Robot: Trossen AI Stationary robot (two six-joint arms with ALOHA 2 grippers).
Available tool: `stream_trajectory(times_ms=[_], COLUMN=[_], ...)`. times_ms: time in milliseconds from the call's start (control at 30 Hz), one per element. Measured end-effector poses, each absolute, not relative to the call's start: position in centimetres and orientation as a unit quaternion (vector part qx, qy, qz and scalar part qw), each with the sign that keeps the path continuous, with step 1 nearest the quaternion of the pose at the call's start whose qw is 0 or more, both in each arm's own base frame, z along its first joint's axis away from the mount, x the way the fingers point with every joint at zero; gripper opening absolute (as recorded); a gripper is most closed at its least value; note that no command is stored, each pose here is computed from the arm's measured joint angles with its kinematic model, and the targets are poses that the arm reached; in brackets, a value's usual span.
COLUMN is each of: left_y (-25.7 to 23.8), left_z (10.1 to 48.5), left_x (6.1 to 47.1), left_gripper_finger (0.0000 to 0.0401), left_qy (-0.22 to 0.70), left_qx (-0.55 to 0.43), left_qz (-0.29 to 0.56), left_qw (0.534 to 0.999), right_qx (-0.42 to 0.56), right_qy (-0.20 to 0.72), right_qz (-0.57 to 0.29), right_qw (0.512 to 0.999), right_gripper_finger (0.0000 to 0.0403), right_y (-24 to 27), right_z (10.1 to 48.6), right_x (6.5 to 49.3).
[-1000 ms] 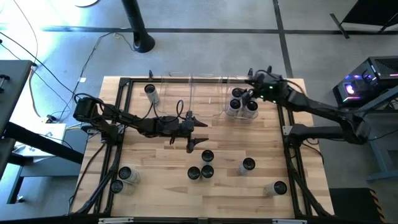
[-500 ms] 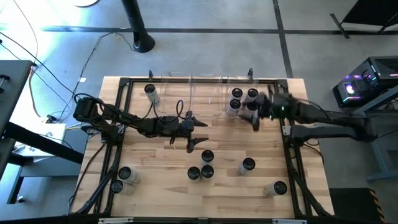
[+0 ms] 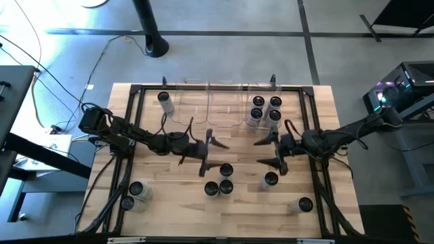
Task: Sort soda cans
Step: Put the center white-blue soda can into the middle transparent bin
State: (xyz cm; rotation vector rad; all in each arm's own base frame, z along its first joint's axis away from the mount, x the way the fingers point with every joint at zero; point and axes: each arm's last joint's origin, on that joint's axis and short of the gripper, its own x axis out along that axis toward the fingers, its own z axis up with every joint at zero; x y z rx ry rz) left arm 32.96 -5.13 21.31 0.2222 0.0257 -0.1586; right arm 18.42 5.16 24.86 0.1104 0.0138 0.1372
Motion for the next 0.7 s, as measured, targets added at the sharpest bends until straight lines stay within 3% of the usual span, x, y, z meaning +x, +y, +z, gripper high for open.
stream_trajectory(times_ms=[233,433,700], left_y=[-6.5,-5.9,-4.7], left_z=[20.8,19.7,19.4], left_x=[32.3,32.0,32.4], left_gripper_finger=[0.0292,0.0292,0.0312], left_qy=[0.049,0.118,0.126], left_qx=[0.118,0.105,0.085], left_qz=[-0.199,-0.193,-0.172], left_qw=[0.972,0.968,0.973], right_qx=[0.047,0.042,0.045], right_qy=[0.022,0.036,0.025], right_qz=[0.071,0.063,0.063], right_qw=[0.996,0.997,0.997], right_gripper_finger=[0.0307,0.0307,0.0307], right_y=[6.6,6.9,6.9], right_z=[24.0,23.4,23.6], right_x=[19.0,19.4,19.5])
